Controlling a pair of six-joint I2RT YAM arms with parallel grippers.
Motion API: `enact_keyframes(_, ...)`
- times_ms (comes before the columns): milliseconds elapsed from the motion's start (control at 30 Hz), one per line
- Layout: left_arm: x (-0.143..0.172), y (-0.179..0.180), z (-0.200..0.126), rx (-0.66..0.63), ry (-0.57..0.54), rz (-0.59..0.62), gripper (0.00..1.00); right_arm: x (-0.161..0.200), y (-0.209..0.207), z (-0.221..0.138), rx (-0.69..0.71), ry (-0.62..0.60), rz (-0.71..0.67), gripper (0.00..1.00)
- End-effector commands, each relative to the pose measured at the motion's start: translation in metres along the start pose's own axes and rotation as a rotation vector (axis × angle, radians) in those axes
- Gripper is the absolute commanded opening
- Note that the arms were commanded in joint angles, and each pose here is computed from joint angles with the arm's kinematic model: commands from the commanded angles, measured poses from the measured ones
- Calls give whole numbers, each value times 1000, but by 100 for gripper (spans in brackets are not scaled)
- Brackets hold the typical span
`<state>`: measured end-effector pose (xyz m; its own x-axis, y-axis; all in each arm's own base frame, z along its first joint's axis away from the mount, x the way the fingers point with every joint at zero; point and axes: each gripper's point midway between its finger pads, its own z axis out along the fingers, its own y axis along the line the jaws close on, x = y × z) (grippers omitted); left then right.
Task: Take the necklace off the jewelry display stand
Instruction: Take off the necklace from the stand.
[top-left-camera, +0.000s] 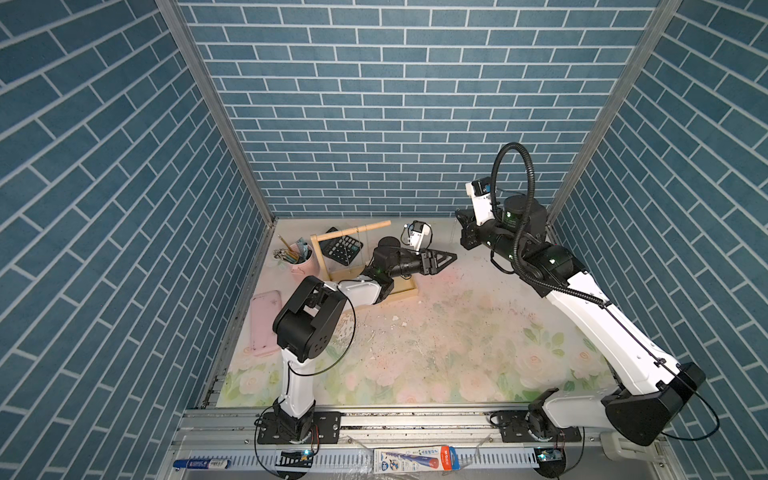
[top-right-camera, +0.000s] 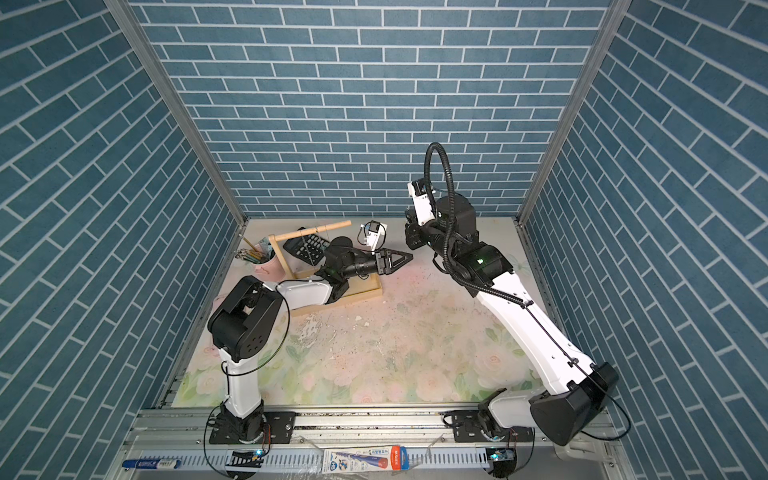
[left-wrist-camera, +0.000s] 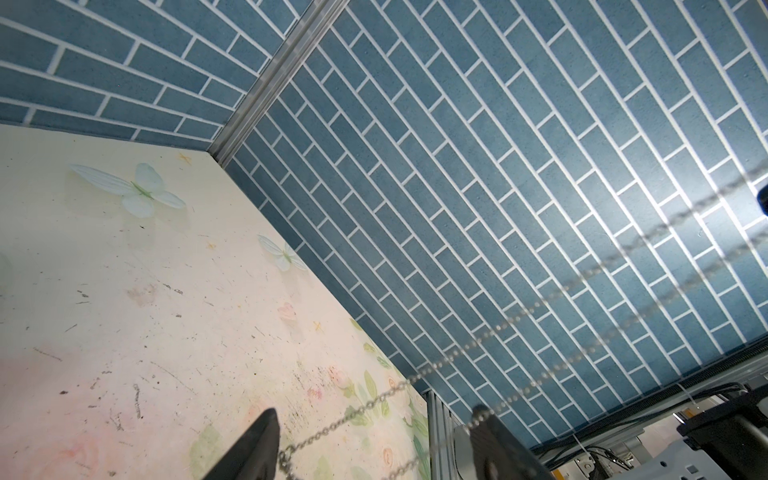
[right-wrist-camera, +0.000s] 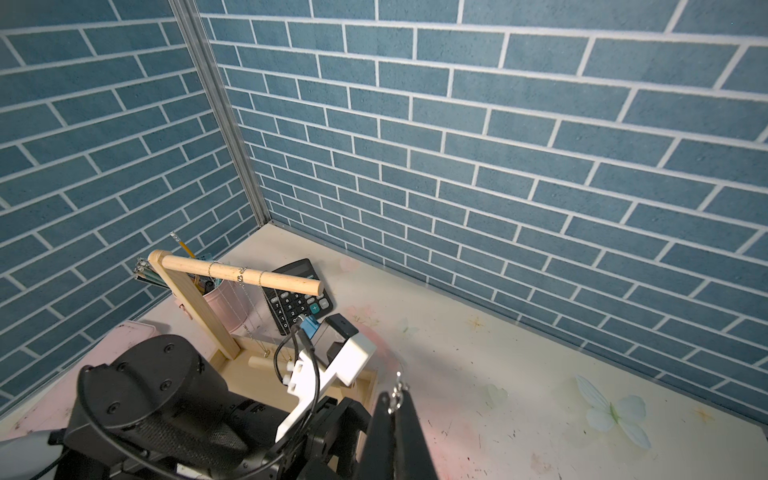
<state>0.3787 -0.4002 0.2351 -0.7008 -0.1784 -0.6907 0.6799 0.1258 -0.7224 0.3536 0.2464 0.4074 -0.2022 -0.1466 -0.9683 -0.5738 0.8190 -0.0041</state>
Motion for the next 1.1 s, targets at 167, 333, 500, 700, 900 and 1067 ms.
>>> enact_keyframes(167, -3, 4, 0, 4, -2, 28, 76, -14, 4, -7, -27, -32, 0, 0)
enact_keyframes(333, -3, 3, -1, 5, 0, 35, 76, -14, 4, -6, -27, -30, 2, 0)
enact_keyframes(500, -1, 1, -3, 8, 1, 41, 69, -14, 3, -4, -20, -29, 0, 0)
enact_keyframes(700, 2, 0, -8, 0, 2, 51, 63, -14, 1, -1, -14, -25, -5, 0)
enact_keyframes(900, 7, 0, -11, -5, 5, 48, 60, -15, 1, 0, -9, -25, -7, 0)
enact_keyframes(1067, 7, 0, -11, -3, 6, 48, 59, -15, 0, 0, -9, -25, -7, 0)
